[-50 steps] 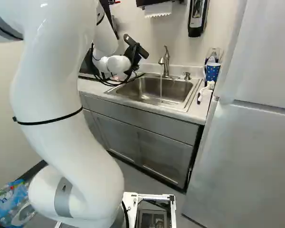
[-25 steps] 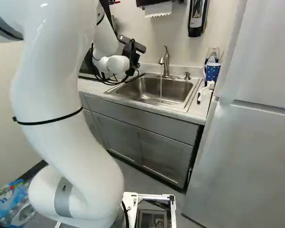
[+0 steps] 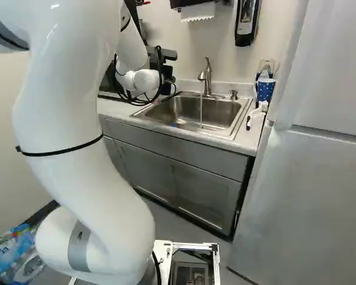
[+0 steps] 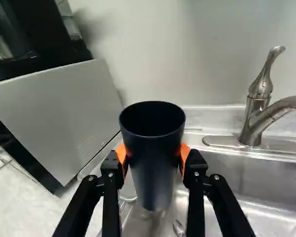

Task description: Rinse the cup and place it in the tray

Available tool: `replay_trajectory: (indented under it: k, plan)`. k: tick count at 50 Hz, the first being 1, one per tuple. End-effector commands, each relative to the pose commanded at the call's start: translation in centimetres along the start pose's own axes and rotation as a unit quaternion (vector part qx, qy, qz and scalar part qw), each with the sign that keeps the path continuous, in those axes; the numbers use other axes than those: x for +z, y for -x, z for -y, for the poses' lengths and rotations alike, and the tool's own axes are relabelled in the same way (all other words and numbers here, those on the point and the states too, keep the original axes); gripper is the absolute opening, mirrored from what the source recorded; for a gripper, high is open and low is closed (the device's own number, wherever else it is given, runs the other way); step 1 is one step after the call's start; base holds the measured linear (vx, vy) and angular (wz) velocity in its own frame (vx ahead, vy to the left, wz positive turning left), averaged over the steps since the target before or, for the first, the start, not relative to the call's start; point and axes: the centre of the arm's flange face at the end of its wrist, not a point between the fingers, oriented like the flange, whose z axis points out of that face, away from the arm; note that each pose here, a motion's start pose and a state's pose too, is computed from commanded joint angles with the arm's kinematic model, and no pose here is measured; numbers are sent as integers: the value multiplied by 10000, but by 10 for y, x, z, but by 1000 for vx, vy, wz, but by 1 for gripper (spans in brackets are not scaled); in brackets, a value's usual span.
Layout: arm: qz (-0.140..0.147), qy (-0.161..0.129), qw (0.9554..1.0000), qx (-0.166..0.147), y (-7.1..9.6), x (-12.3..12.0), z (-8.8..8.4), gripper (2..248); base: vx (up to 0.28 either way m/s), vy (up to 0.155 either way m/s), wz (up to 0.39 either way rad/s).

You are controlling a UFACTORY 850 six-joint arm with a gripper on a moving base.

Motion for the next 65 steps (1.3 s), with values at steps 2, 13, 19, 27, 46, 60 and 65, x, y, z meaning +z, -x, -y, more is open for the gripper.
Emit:
replay_trajectory:
  k: [2, 13, 19, 27, 46, 60, 65]
  plan:
    - [0, 0, 9999, -106, 0, 0, 0, 122, 0, 0, 0]
    - [0, 0, 9977, -682, 0, 0, 0, 122, 0, 0, 0]
    - [0, 0, 9955, -944, 0, 0, 0, 122, 0, 0, 0]
    - [0, 0, 9955, -944, 0, 0, 0, 122, 0, 0, 0]
    - [-31, -115, 9953, -961, 0, 23, 14, 122, 0, 0, 0]
    - [-60, -266, 9948, -983, 2, 41, 33, 122, 0, 0, 0]
    - [-77, -299, 9946, -987, 2, 49, 38, 122, 0, 0, 0]
